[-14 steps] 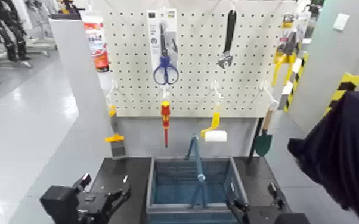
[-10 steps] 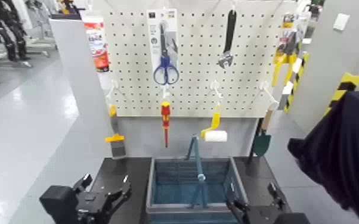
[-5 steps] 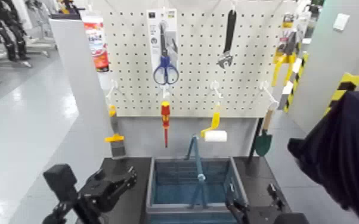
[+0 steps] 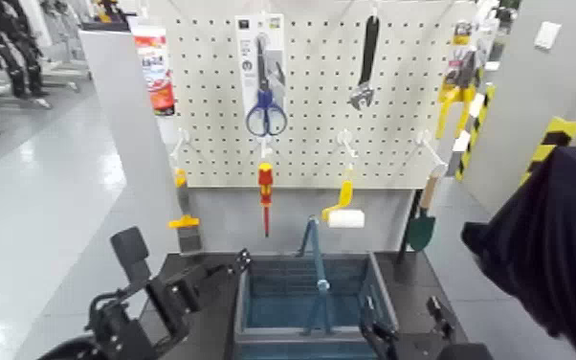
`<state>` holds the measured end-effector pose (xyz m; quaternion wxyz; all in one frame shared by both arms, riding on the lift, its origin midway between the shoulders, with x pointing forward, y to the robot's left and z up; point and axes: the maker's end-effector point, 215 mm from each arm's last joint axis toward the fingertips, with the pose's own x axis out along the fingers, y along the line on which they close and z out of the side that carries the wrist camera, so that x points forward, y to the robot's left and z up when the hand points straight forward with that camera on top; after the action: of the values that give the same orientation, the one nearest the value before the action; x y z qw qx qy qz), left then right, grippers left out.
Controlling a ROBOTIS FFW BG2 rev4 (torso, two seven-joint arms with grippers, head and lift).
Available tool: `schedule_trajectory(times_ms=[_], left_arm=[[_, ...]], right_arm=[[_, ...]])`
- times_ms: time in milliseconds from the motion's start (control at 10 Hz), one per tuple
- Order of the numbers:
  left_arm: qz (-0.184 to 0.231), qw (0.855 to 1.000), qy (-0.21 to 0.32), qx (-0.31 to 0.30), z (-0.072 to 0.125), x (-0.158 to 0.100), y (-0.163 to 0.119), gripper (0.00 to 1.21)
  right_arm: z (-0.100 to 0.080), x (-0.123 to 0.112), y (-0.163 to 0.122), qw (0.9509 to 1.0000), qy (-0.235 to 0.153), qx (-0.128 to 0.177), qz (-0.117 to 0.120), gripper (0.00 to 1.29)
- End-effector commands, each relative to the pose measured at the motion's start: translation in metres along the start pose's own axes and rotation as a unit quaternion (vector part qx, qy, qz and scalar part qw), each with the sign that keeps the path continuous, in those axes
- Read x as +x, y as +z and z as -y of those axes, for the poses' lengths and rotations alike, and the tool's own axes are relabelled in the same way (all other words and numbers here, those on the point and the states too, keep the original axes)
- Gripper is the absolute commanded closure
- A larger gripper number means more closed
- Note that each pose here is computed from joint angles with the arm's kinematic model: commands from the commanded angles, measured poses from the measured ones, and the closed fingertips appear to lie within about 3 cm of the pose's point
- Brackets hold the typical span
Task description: Grasp the handle of the crate.
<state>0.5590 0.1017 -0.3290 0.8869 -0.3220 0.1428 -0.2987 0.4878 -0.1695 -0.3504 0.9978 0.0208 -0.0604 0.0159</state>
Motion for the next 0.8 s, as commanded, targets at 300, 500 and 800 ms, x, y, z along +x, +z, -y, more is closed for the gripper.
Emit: schedule_trajectory(times_ms=[300, 500, 800], left_arm=[[-0.066, 0.990, -0.067, -0.104, 0.025, 0.029, -0.016, 0.09], [-0.088, 0.982, -0.091, -0.137, 0.034, 0.040, -0.019, 0.09], [-0.122, 0.965, -0.120, -0.198, 0.052, 0.054, -0.025, 0.09]], right_arm=[[-0.002, 0.000, -0.001, 1.0000, 0.001, 0.003, 0.000, 0.14], [-0.003, 0.000, -0.002, 1.0000, 0.001, 0.005, 0.000, 0.14], [-0.006, 0.001, -0.002, 1.0000, 0.002, 0.009, 0.001, 0.14]])
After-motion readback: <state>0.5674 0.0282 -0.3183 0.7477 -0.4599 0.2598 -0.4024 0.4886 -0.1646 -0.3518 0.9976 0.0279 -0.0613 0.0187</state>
